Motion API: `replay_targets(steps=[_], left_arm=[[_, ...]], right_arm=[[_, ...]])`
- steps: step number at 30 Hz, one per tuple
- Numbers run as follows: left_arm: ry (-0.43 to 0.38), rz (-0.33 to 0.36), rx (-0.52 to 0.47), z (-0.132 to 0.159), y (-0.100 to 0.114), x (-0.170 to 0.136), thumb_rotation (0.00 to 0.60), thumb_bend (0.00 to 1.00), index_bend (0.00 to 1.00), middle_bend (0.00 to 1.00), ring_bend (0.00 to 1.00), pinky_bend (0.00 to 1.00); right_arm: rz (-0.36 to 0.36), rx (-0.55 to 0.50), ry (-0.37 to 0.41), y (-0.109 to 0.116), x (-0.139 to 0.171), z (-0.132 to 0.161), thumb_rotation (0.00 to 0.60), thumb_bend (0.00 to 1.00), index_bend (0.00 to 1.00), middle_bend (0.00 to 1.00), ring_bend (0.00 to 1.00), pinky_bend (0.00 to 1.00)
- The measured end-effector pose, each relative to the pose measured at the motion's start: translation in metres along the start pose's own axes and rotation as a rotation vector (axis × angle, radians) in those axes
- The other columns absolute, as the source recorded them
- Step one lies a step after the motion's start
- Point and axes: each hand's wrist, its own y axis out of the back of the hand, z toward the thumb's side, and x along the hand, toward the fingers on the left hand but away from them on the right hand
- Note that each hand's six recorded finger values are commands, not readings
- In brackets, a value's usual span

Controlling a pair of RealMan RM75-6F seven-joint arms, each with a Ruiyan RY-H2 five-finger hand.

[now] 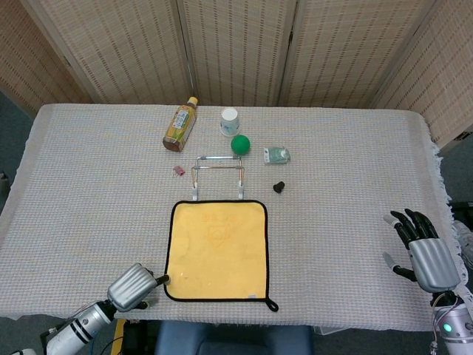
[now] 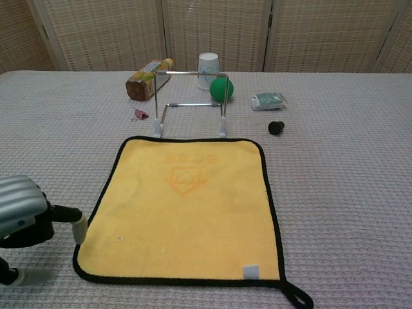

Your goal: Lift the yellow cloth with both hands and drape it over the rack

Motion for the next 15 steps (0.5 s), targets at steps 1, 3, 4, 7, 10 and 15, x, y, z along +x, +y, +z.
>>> replay_targets(steps=[1, 3, 4, 7, 10, 15], left_arm=[[-0.003, 0.002, 0.001, 0.001, 0.0, 0.002, 0.6, 0.25, 0.44, 1.0, 0.82, 0.97], [-0.008, 0.006, 0.0, 0.003, -0.001, 0.006, 0.6, 0.25, 0.45, 1.0, 0.82, 0.97], [-0.009, 0.006, 0.001, 0.004, -0.001, 0.008, 0.6, 0.25, 0.45, 1.0, 0.82, 0.97], [-0.014, -0.001, 0.008, 0.006, -0.003, 0.013, 0.6, 0.25, 0.46, 1.0, 0.82, 0.97], [-0.017, -0.01, 0.013, 0.007, -0.006, 0.016, 0.6, 0.25, 0.46, 1.0, 0.82, 0.97], [-0.029, -0.011, 0.01, 0.012, -0.006, 0.022, 0.6, 0.25, 0.48, 1.0, 0.82, 0.97]], right_arm=[[-0.001, 0.0, -0.002, 0.001, 0.001, -0.001, 0.6, 0.3, 0.15, 0.14, 0.11, 0.08], [-0.003, -0.001, -0.006, 0.001, 0.002, -0.002, 0.6, 0.3, 0.15, 0.14, 0.11, 0.08], [-0.003, -0.001, -0.008, 0.001, 0.002, -0.002, 0.6, 0.3, 0.15, 0.14, 0.11, 0.08], [-0.001, -0.005, -0.015, 0.001, 0.004, -0.004, 0.6, 0.3, 0.15, 0.14, 0.11, 0.08], [-0.001, -0.005, -0.017, 0.001, 0.005, -0.005, 0.6, 0.3, 0.15, 0.14, 0.11, 0.08], [-0.006, -0.008, -0.02, 0.002, 0.006, -0.006, 0.6, 0.3, 0.15, 0.14, 0.11, 0.08]])
